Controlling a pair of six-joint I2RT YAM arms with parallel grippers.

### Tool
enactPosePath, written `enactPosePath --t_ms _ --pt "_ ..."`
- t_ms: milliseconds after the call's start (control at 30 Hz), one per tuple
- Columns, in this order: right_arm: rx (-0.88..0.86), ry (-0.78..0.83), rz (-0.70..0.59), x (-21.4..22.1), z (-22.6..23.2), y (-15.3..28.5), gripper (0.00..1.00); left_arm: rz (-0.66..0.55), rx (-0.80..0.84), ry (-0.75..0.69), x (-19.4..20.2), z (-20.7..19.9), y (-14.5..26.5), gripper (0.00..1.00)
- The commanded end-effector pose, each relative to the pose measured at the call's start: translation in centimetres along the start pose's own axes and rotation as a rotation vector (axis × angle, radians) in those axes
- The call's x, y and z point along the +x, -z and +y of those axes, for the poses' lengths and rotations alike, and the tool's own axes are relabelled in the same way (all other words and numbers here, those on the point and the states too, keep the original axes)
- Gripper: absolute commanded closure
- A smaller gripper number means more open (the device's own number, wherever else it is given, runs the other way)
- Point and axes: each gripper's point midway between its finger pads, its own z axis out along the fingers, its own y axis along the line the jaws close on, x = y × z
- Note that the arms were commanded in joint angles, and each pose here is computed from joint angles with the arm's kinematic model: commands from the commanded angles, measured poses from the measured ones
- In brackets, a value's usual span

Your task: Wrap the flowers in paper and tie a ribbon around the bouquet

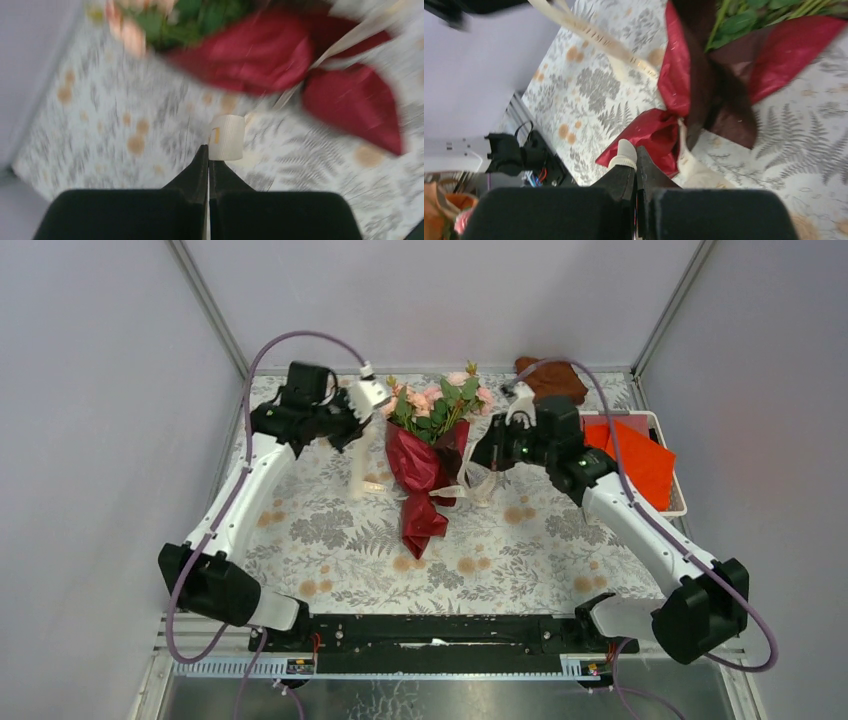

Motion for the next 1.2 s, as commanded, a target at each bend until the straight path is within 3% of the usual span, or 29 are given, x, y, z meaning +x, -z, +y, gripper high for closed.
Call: enactPosePath --t_ms 0,133,233,267,300,400,467,533,633,700,833,1167 --pt "-0.034 0.062 0.129 2.6 2.0 -0.9 0.98 -0.16 0.241 0.06 -10.3 -6.8 5.2 1.0" --pt "0.264 -0.027 0.295 7.9 -3.3 1.4 0.86 -0.327 0.311 0.073 -16.2 -9.0 9.6 1.0" --pt "0.623 -0.026 0.384 10.6 -8.9 5.7 0.56 -0.392 0.323 0.074 -18.1 -9.6 11.9 1.0" --pt "0.682 -0.017 0.412 11.1 -9.6 6.7 0.46 -0.402 0.328 0.076 -18.2 -9.8 12.3 1.0" --pt "0.722 -0.01 0.43 11.3 -10.0 7.5 0.31 -0.408 0.337 0.076 -18.3 -10.1 12.5 1.0" --pt "0.821 0.042 0.37 8.8 -10.7 8.9 0.12 -0.422 0.375 0.079 -18.4 -11.2 13.1 1.0" --pt "0.77 0.126 0.297 6.1 -9.5 8.3 0.01 -0.431 0.384 0.074 -18.4 -11.6 13.7 1.0" --pt "0.491 0.295 0.218 4.7 -4.5 4.7 0.0 -0.445 0.375 0.059 -18.5 -11.8 14.3 1.0" --pt "-0.044 0.571 -0.011 4.1 5.7 -0.9 0.0 -0.461 0.327 0.04 -18.5 -11.4 15.1 1.0" --pt "-0.249 0.617 -0.128 4.1 9.4 -3.0 0.0 -0.475 0.29 0.034 -18.4 -11.1 15.8 1.0" --pt "-0.309 0.576 -0.208 2.3 10.7 -7.2 0.06 -0.502 0.235 0.024 -18.0 -10.9 16.8 1.0" --pt "-0.331 0.499 -0.16 4.3 9.4 -13.3 0.24 -0.482 0.081 0.096 -17.0 -8.8 17.3 1.0"
